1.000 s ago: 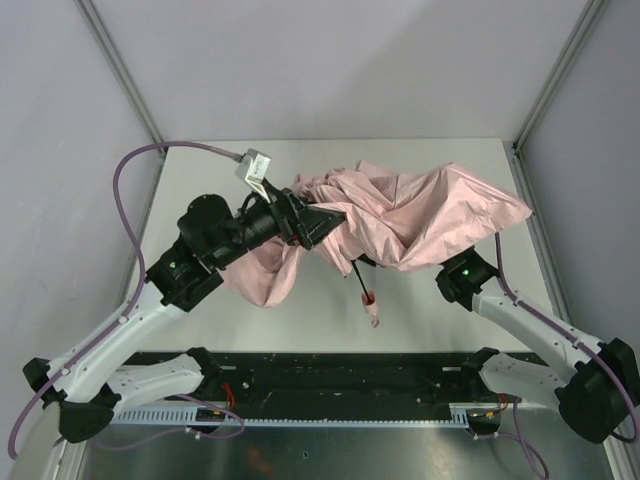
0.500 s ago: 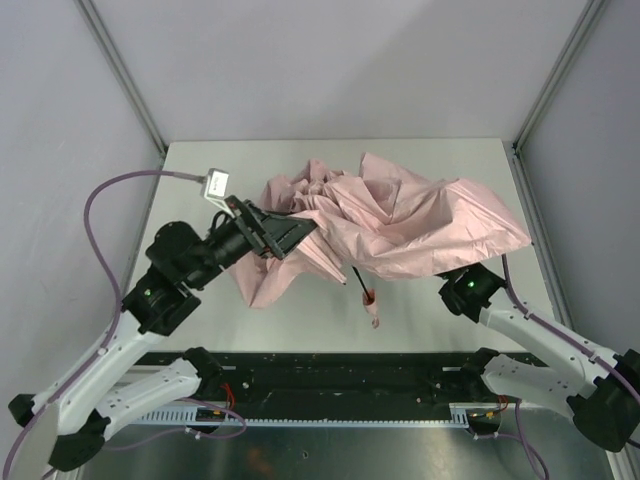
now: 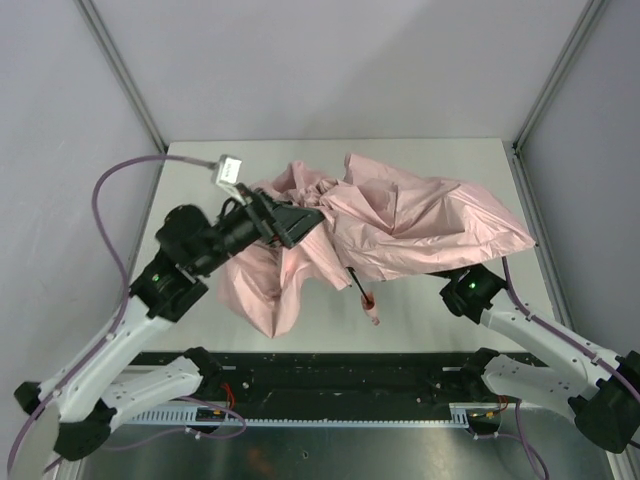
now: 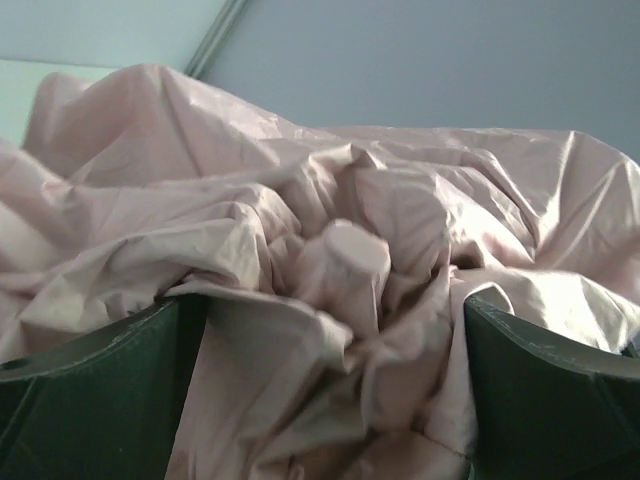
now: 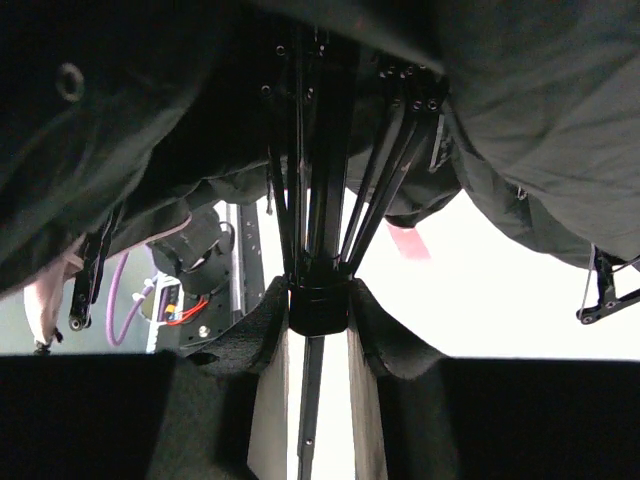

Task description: Put away the umbrella

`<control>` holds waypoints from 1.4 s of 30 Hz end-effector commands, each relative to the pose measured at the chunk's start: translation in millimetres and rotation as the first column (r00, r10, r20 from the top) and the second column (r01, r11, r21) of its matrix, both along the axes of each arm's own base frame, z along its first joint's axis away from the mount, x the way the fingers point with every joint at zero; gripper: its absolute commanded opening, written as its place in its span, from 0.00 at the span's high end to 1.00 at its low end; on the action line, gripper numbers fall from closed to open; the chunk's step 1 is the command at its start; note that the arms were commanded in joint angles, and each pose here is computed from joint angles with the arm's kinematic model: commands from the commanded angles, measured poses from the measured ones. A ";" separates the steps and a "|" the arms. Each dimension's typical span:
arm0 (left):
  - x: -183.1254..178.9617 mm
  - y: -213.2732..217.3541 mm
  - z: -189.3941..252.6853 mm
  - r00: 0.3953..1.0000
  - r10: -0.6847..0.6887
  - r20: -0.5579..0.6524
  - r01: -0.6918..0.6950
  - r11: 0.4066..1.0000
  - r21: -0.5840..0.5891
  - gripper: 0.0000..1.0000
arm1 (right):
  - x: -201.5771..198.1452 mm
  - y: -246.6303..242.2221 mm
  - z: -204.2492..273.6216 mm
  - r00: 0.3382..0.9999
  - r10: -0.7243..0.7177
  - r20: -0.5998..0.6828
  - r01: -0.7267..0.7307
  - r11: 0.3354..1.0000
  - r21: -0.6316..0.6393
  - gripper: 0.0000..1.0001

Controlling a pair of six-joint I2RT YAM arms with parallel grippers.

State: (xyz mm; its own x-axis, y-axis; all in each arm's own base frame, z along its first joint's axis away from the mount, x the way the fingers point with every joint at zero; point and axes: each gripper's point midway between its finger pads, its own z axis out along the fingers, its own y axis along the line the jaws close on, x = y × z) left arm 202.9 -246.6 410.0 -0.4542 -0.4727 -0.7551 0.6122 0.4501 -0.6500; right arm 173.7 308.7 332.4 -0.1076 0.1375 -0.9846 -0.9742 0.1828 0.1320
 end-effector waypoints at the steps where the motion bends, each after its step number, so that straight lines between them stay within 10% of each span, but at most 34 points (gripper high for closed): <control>1: 19.1 -23.8 6.6 0.998 -0.056 0.034 0.054 0.997 0.052 0.00 | -39.5 -0.7 63.5 0.972 0.152 0.182 -0.173 0.979 0.106 1.00; 11: 10.9 -37.9 21.4 0.964 -0.145 0.224 0.153 0.988 -0.019 0.10 | -52.2 6.3 58.8 0.953 0.263 0.154 -0.276 0.958 0.076 1.00; 18: 9.3 -25.8 24.3 0.946 -0.097 0.311 0.106 0.994 -0.012 0.80 | -45.7 8.3 45.4 0.970 0.236 0.057 -0.239 0.970 0.045 1.00; 21: 9.5 -15.3 27.0 0.941 -0.043 0.335 0.060 0.997 -0.039 0.97 | -27.1 7.9 33.5 0.992 0.124 -0.039 -0.123 0.992 0.025 0.75; 28: 3.8 30.8 44.5 0.909 0.168 0.380 -0.103 0.977 -0.187 1.00 | 18.5 -3.6 -21.0 0.949 -0.153 -0.277 0.134 0.987 -0.085 0.32; 35: 7.2 95.9 49.0 0.828 0.455 0.328 -0.359 0.879 -0.313 1.00 | 22.1 -23.5 -55.9 0.892 -0.229 -0.389 0.201 0.973 -0.114 0.24; 42: 15.5 104.9 13.6 0.784 0.485 0.389 -0.459 0.873 -0.164 1.00 | 27.1 -88.3 -49.6 0.819 -0.488 -0.302 0.449 0.872 -0.194 0.23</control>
